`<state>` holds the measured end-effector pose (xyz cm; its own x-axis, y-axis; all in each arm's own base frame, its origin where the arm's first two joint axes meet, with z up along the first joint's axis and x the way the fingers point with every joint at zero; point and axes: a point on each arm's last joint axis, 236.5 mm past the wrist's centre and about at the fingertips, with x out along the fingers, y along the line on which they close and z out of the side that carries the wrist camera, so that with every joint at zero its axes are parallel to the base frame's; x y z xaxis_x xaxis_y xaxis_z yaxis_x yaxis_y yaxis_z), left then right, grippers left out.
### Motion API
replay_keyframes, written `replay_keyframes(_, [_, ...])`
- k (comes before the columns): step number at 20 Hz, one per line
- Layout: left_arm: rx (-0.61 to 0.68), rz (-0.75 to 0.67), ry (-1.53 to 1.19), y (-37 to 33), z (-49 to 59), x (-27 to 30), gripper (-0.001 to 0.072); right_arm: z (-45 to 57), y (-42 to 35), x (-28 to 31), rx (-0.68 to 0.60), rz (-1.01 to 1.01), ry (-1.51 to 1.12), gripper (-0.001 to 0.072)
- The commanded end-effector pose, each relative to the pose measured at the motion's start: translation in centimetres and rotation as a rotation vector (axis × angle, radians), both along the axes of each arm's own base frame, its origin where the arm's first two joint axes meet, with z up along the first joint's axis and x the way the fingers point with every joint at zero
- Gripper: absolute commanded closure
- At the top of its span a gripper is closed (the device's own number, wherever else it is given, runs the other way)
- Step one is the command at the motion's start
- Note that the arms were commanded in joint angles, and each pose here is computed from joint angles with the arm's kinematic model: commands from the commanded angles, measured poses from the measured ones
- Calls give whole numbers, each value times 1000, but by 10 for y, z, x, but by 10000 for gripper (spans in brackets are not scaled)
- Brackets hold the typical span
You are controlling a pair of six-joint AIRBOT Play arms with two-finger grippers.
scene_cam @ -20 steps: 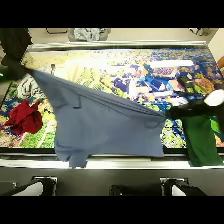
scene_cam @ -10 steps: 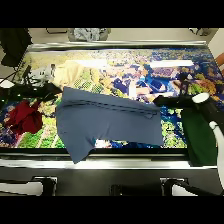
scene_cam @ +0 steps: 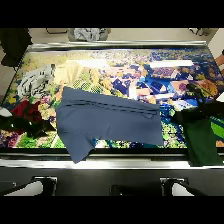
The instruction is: Fold the shirts.
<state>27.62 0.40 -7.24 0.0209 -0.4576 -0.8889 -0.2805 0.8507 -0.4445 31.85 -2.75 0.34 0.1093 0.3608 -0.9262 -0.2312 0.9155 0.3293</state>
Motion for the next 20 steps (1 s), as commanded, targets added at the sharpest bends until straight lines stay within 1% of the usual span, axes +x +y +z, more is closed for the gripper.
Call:
replay_keyframes(1, [-42,39,-53,-15,-21,-8,123,-10,13,-27,59,19,97,155])
replay_keyframes(4, [-41,90,-107,-15,-23,12,123,-13,12,-30,57,21,108,155])
replay_keyframes(6, [-52,91,-100,-21,-28,14,124,-15,7,-32,31,22,112,154])
replay_keyframes(7, [-46,95,-103,-20,-30,17,173,-19,2,-33,9,23,118,151])
replay_keyframes(8, [-39,103,-113,-20,-31,20,283,-25,-3,-37,-16,24,132,144])
replay_keyframes(9, [-40,112,-124,-20,-31,24,353,-33,-6,-44,-33,25,154,140])
replay_keyframes(10, [-44,113,-128,-22,-30,25,460,-41,-2,-53,-19,26,183,135])
replay_keyframes(11, [-45,106,-127,-24,-30,25,572,-49,7,-60,17,23,202,63])
replay_keyframes(12, [-47,101,-125,-26,-30,24,663,-61,14,-68,41,15,217,36])
replay_keyframes(14, [-54,95,-119,-27,-29,22,673,-84,15,-75,32,-21,225,44])
replay_keyframes(17, [-70,84,-108,-31,-25,19,674,-100,27,-70,73,-82,196,50])
replay_keyframes(18, [-75,74,-103,-34,-25,17,674,-105,28,-72,77,-93,199,81])
replay_keyframes(20, [-75,64,-104,-37,-25,17,674,-113,40,-77,123,-120,217,91])
